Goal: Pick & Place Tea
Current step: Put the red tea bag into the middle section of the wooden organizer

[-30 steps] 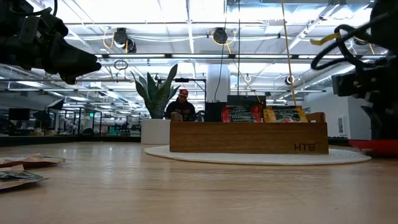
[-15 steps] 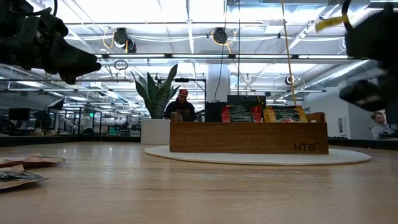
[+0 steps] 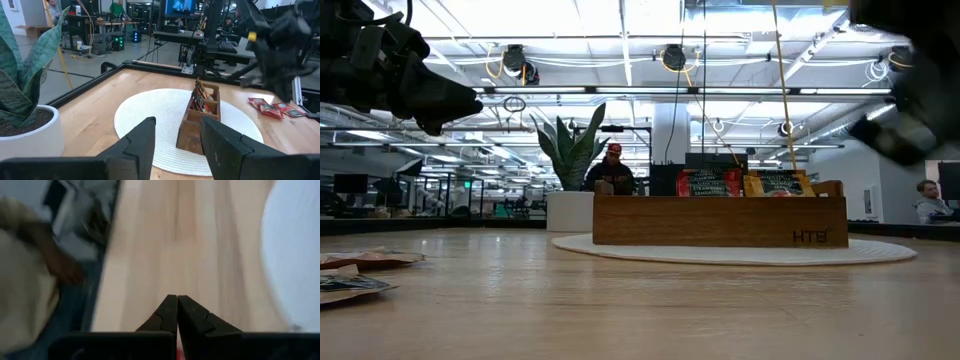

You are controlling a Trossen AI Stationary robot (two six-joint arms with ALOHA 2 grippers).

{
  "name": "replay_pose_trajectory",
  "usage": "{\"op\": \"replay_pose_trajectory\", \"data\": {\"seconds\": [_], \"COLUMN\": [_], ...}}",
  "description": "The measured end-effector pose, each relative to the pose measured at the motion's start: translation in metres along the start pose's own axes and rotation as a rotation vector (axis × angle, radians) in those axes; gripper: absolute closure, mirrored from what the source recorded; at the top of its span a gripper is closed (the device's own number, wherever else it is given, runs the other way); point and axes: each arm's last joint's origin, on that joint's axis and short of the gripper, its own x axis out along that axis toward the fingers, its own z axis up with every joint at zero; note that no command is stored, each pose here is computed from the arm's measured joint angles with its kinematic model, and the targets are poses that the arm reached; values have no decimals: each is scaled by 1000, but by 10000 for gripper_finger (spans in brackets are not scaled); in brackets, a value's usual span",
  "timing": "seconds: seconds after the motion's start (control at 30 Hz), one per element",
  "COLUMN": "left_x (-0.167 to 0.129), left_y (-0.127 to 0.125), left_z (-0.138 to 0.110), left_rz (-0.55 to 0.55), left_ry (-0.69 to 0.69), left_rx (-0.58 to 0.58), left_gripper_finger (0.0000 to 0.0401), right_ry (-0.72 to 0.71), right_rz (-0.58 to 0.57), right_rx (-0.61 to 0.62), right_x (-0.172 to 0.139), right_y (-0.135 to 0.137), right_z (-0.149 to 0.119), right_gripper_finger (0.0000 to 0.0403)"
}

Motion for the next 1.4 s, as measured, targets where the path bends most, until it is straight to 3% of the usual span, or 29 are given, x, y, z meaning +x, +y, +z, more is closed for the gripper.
{"op": "replay_pose_trajectory", "data": {"seconds": [0.2,0.37,0.6,0.9,1.07,1.27,1.4], "left_x": [0,0,0,0,0,0,0], "left_y": [0,0,0,0,0,0,0], "left_z": [0,0,0,0,0,0,0], "left_rz": [0,0,0,0,0,0,0], "left_ry": [0,0,0,0,0,0,-1], "left_rx": [0,0,0,0,0,0,0], "left_gripper_finger": [244,244,244,244,244,244,244], "right_ry": [274,304,351,539,618,727,668], "right_rz": [149,154,-107,-289,-427,-675,-848], "right_rx": [158,252,349,362,342,297,201], "right_x": [17,9,5,-6,-22,-42,-52], "right_y": [11,26,11,-4,-14,-31,-41], "right_z": [-33,-43,-59,-72,-76,-83,-83], "right_gripper_finger": [403,403,403,403,403,403,403]}}
